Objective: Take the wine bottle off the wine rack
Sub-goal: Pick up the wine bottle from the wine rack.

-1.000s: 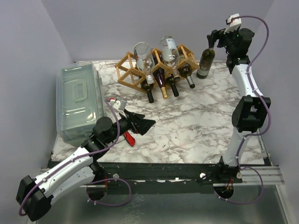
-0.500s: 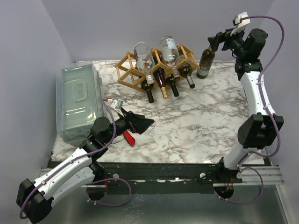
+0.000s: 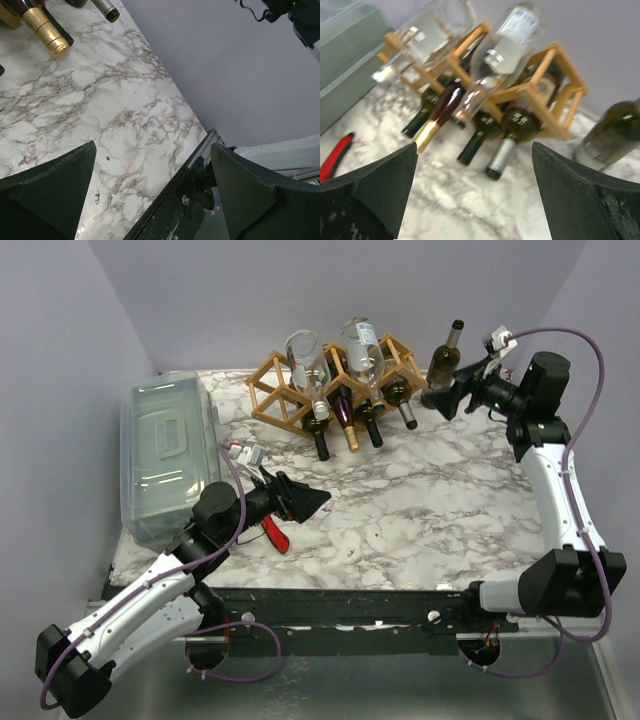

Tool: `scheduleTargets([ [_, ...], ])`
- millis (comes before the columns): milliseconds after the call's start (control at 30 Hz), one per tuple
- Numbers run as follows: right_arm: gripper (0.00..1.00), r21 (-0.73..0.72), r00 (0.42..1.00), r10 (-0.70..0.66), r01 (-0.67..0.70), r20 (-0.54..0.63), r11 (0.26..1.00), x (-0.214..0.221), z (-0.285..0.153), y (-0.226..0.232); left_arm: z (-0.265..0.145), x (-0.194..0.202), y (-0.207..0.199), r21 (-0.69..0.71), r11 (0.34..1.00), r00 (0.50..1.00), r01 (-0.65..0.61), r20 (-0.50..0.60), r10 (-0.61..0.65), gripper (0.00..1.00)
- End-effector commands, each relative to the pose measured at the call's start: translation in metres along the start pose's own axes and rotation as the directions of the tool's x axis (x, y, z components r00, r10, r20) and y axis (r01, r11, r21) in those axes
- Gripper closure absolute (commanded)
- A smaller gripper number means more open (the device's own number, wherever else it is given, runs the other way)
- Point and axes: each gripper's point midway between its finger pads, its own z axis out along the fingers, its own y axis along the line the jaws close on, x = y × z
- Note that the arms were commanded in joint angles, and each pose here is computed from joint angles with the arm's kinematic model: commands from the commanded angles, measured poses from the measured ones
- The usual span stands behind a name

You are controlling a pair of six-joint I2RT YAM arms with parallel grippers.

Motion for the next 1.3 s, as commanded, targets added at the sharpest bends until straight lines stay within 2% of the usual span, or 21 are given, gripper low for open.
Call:
scheduleTargets([
  [0, 0.01, -0.164, 0.989, 0.134, -0.143, -0.064, 0.976, 0.026, -0.021, 0.053, 0.004, -0.011, -0.001, -0.029, 0.999, 1.0, -0.019, 0.004, 0.019, 0.01],
  [367, 0.01, -0.352, 0.953, 0.266, -0.301, -0.147, 0.886, 0.09, -0.046, 0.115, 0.021, -0.027, -0.003, -0.044, 0.999, 0.999, 0.006, 0.039, -0.004, 0.02],
  [667, 0.01, -0.35, 0.942, 0.285, -0.331, -0.179, 0.876, 0.114, -0.045, 0.117, 0.045, -0.03, 0.029, -0.165, 0.986, 0.997, 0.02, 0.076, -0.008, 0.02],
  [900, 0.01, -0.327, 0.94, 0.285, -0.334, -0.189, 0.884, 0.114, -0.044, 0.112, 0.069, -0.028, 0.059, -0.259, 0.966, 0.996, -0.019, 0.074, 0.039, 0.03],
  [1133, 0.01, -0.294, 0.938, 0.287, -0.334, -0.194, 0.895, 0.117, -0.042, 0.108, 0.089, -0.035, 0.073, -0.275, 0.961, 0.992, -0.018, 0.116, 0.052, 0.05],
  [1267, 0.01, -0.29, 0.939, 0.286, -0.333, -0.193, 0.897, 0.117, -0.042, 0.107, 0.09, -0.059, 0.063, -0.229, 0.973, 0.986, 0.005, 0.161, 0.033, 0.05],
])
